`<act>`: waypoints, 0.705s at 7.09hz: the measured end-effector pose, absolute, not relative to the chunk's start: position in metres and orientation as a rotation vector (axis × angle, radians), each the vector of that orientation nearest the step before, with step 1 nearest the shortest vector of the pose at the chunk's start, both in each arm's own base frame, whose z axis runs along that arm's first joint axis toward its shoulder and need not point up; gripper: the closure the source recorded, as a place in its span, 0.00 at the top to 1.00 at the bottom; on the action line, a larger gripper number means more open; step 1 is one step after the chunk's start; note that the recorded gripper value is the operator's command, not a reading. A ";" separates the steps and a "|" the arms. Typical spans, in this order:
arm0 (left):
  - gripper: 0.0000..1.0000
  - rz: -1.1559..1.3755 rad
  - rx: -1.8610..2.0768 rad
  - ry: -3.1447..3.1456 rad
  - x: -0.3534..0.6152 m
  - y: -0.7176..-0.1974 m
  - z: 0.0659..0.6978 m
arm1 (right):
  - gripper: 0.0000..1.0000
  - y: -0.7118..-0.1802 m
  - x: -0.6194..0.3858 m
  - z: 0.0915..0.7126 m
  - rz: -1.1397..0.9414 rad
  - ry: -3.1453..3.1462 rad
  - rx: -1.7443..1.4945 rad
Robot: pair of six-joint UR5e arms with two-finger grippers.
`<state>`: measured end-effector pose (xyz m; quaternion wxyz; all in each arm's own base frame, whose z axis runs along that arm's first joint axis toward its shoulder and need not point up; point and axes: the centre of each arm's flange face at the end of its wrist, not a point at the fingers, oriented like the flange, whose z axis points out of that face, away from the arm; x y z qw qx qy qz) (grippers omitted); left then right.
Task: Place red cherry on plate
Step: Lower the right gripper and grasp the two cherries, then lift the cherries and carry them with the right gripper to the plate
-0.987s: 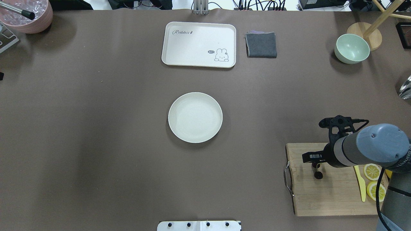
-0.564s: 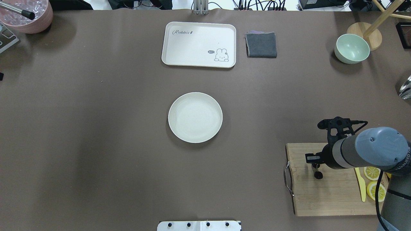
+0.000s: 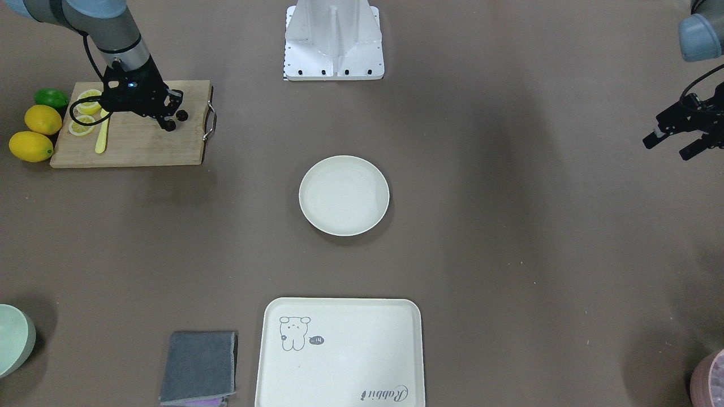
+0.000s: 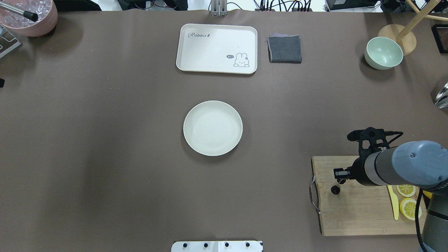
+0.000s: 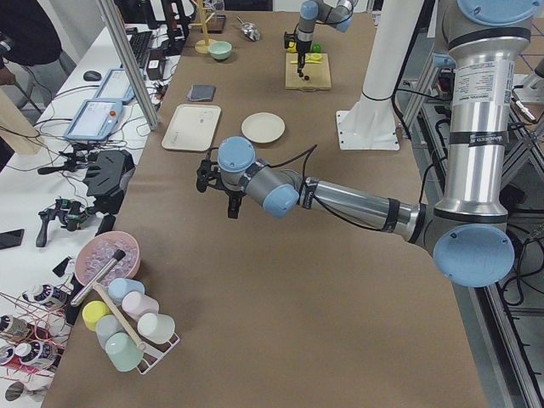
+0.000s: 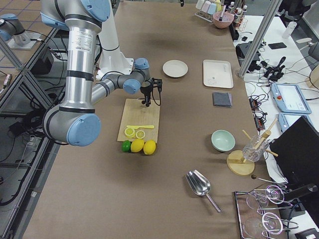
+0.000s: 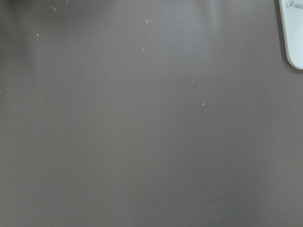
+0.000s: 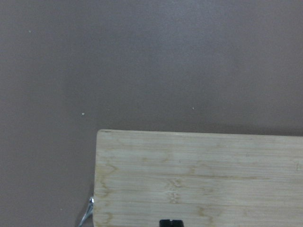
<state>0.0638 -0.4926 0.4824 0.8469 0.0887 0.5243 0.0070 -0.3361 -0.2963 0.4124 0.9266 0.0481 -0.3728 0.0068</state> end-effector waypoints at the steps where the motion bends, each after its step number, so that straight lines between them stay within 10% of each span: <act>1: 0.98 0.015 0.187 1.106 0.064 -0.494 0.482 | 0.00 -0.306 -0.311 0.391 0.040 -0.791 0.062; 5: 0.98 0.012 0.185 1.107 0.066 -0.501 0.482 | 0.00 -0.366 -0.240 0.245 0.112 -0.830 -0.058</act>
